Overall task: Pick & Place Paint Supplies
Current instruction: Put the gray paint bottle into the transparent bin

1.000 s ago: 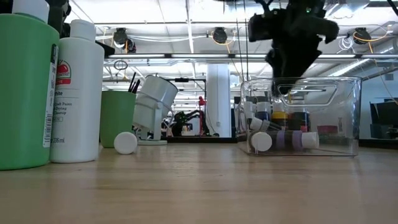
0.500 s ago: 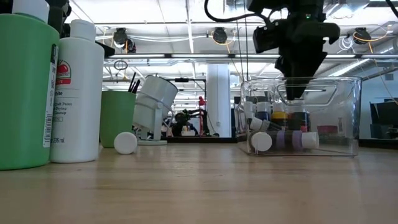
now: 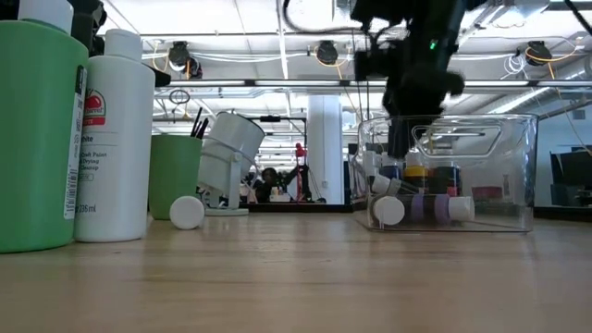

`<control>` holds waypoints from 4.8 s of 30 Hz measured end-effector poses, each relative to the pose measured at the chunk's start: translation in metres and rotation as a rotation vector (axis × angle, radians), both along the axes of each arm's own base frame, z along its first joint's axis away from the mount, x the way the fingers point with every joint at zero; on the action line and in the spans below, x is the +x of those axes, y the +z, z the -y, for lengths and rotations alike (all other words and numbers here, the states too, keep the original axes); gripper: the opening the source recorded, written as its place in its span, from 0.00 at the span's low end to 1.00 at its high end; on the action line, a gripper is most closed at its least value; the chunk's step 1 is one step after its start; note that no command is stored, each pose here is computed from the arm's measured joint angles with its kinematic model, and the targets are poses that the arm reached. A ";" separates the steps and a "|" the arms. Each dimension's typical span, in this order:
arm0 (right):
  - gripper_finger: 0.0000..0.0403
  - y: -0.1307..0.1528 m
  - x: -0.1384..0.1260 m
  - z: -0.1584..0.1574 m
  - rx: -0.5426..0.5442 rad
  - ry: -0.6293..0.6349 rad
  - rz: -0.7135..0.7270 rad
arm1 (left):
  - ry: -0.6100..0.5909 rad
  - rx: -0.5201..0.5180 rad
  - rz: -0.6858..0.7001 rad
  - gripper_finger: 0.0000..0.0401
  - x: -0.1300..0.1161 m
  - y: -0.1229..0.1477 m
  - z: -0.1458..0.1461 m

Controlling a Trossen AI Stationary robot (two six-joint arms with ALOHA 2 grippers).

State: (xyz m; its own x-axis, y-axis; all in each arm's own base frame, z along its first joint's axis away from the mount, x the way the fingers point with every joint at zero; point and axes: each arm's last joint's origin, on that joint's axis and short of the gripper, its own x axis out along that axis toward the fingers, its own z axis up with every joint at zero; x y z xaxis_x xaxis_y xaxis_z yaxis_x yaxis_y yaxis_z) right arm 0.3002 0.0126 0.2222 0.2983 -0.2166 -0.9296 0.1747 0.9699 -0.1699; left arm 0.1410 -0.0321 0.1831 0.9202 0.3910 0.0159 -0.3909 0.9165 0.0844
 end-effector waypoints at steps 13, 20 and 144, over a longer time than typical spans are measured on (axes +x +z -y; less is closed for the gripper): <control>0.49 -0.038 0.022 -0.001 -0.160 0.030 -0.058 | 0.000 0.003 -0.008 0.05 0.000 -0.001 0.000; 0.48 -0.038 0.023 0.001 -0.198 0.012 -0.054 | 0.000 -0.001 -0.006 0.05 0.000 -0.001 0.000; 0.36 -0.044 -0.122 -0.003 -0.250 0.459 1.204 | -0.265 -0.105 -0.608 0.19 0.299 0.134 -0.007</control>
